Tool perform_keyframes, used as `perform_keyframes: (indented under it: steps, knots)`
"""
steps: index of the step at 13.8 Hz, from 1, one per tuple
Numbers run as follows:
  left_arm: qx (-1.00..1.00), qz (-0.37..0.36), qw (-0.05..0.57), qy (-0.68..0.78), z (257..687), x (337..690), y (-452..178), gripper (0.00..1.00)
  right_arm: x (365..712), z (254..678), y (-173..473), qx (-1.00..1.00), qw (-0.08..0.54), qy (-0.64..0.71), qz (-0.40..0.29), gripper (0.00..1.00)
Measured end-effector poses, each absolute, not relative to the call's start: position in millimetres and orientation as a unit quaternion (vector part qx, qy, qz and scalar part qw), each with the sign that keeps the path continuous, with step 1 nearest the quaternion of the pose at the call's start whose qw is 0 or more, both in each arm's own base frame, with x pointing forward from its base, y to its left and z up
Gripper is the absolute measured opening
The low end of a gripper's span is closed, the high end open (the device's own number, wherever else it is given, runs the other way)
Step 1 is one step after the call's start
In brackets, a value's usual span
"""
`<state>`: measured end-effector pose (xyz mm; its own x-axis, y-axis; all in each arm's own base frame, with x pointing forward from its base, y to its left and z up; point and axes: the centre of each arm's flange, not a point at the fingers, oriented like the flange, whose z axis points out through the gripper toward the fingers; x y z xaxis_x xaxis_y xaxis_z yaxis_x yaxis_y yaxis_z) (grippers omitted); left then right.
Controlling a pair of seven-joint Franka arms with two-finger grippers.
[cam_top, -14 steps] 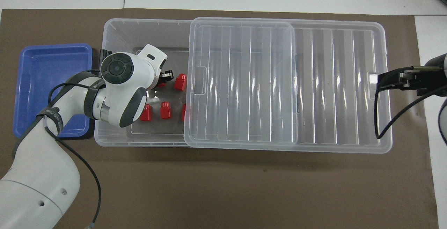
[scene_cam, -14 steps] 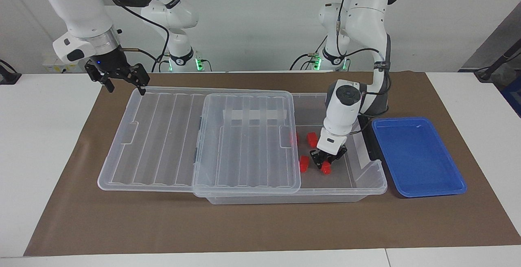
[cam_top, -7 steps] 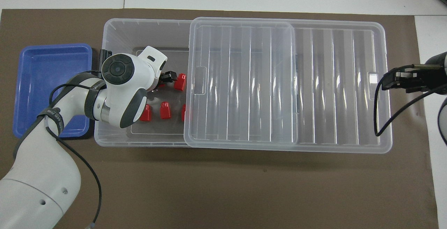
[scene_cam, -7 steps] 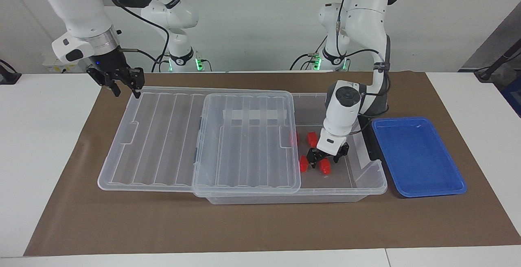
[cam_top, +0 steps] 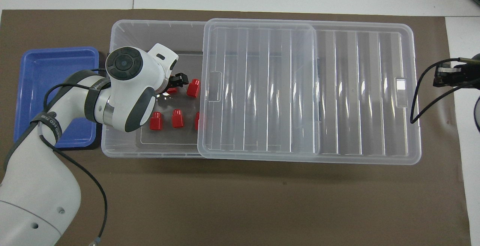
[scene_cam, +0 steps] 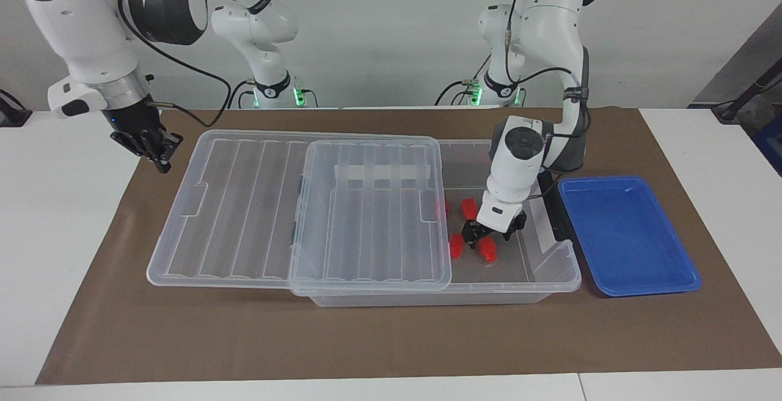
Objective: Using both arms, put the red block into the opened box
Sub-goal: 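Lower the red block beside the other blocks and open the left gripper, then withdraw the left gripper to the tray while the right gripper reaches the lid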
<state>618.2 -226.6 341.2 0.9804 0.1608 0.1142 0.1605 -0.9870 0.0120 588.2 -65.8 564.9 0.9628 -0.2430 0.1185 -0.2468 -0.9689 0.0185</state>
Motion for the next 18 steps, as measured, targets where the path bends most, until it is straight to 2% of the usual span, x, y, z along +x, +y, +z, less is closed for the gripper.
perform_keyframes:
  steps: [5,11,15,18]
  knots:
    - [0.995,0.039,-0.004,0.097,417,601,-219,1.00,610,526,-86,0.989,0.021,-0.135,0.060,0.01]
    - [0.994,0.001,-0.029,0.101,540,559,-187,1.00,622,492,-91,0.991,0.013,-0.126,0.049,0.01]
    - [0.999,-0.010,-0.033,0.026,583,557,-86,1.00,622,479,-90,0.993,0.014,-0.105,0.050,0.01]
    - [0.999,-0.011,-0.031,0.037,587,559,-32,1.00,623,475,-83,0.994,0.013,-0.095,0.054,0.01]
